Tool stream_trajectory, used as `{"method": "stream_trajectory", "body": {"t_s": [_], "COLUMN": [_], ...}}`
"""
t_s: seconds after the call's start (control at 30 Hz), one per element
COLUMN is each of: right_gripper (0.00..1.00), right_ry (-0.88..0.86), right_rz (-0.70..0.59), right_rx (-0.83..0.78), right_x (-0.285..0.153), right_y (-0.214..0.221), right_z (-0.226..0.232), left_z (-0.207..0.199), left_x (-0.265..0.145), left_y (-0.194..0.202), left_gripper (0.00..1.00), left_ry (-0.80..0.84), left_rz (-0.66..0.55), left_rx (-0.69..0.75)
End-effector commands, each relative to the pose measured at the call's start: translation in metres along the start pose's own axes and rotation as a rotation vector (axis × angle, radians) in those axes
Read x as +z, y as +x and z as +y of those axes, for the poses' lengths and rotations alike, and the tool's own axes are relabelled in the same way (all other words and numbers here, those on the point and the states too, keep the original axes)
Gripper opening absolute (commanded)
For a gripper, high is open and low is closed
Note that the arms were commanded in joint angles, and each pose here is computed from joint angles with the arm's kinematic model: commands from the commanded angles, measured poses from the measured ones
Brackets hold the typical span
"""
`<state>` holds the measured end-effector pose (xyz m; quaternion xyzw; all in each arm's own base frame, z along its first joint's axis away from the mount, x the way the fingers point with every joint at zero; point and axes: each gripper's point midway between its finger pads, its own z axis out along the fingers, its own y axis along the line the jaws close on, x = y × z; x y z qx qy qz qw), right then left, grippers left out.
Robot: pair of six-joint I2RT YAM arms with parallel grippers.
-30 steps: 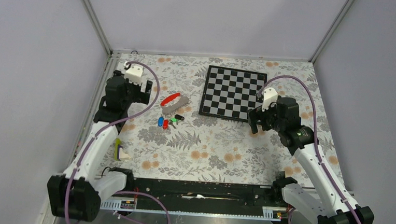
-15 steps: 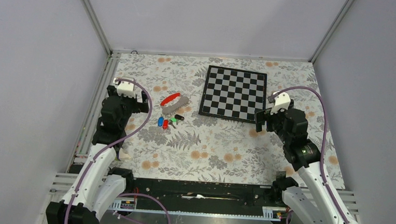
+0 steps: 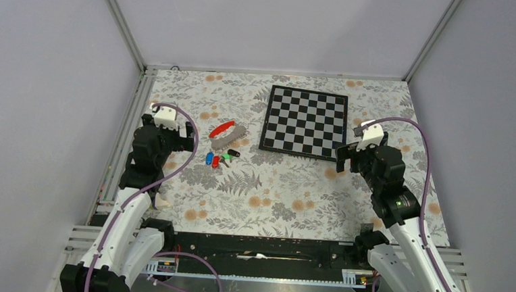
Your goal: Put the keys on the keyring
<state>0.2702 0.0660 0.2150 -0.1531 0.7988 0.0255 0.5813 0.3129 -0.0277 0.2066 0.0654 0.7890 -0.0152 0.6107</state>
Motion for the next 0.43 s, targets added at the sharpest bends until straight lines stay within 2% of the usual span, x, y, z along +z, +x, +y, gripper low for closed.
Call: {"method": "stream_trajectory", "body": {"t_s": [0.0,0.4], "right_gripper": [0.99,1.0], "right_ry": [0.039,0.026], "right_rz": [-0.046,-0.034], "right_rx": [0.02,0.017], "right_x": [0.0,0.0018], "right_y": [-0.0116,-0.0064], "right_z": [-0.0082,-0.0064], "left_z": [0.0002,-0.0048], "left_x": [-0.0021,0.0006], "left_y": [-0.0272,-0.0178], "left_gripper": [0.99,0.99], "left_ry": [0.016,0.049], "left_rz": [-0.051,-0.014], "left_rx": [0.021,0.04]}}
